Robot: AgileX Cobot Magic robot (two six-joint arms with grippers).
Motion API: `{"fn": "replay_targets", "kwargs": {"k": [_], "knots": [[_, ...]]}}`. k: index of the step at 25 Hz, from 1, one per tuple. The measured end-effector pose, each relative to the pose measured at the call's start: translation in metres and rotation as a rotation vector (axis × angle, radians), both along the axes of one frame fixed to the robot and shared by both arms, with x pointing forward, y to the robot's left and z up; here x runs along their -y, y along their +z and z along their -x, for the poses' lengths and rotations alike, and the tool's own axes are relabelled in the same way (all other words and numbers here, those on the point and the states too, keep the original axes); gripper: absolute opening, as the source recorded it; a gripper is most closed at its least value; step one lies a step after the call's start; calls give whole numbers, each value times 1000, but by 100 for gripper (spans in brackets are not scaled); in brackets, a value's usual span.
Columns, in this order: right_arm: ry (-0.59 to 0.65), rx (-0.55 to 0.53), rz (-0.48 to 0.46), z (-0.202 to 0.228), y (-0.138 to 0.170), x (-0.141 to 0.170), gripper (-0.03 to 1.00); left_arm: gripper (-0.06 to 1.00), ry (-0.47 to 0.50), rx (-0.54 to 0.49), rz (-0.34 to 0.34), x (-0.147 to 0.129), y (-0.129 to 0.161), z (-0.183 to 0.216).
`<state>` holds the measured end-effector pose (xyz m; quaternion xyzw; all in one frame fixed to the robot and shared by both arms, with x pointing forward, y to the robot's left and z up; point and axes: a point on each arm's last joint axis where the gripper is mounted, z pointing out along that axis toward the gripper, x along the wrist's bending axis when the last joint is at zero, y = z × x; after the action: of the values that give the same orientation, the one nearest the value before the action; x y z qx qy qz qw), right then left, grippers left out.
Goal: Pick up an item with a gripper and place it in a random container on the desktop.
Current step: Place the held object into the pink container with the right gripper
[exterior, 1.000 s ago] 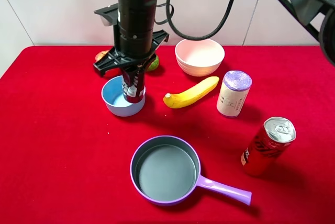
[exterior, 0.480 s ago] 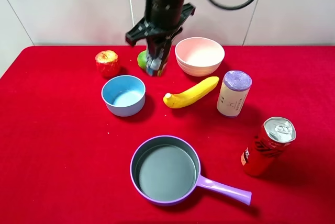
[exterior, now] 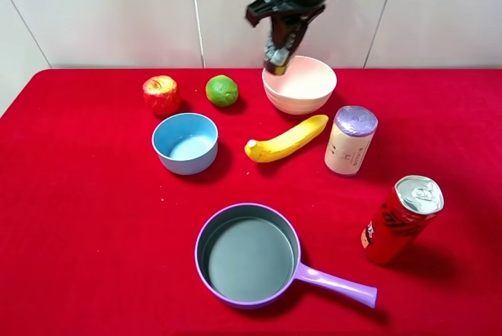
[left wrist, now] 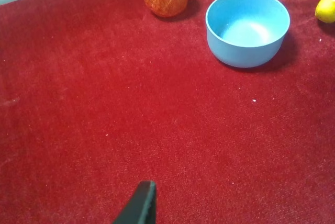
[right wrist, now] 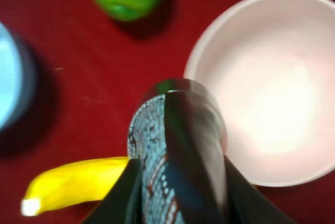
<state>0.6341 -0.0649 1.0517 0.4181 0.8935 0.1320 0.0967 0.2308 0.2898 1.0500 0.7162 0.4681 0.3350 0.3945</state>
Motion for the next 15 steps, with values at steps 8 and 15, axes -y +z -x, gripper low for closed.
{"fn": "replay_targets", "kwargs": {"k": [8, 15], "knots": [[-90, 54, -18, -25, 18, 40, 20, 99, 0, 0, 0, 0, 0, 0], [-136, 76, -26, -40, 20, 58, 20, 99, 0, 0, 0, 0, 0, 0]]}}
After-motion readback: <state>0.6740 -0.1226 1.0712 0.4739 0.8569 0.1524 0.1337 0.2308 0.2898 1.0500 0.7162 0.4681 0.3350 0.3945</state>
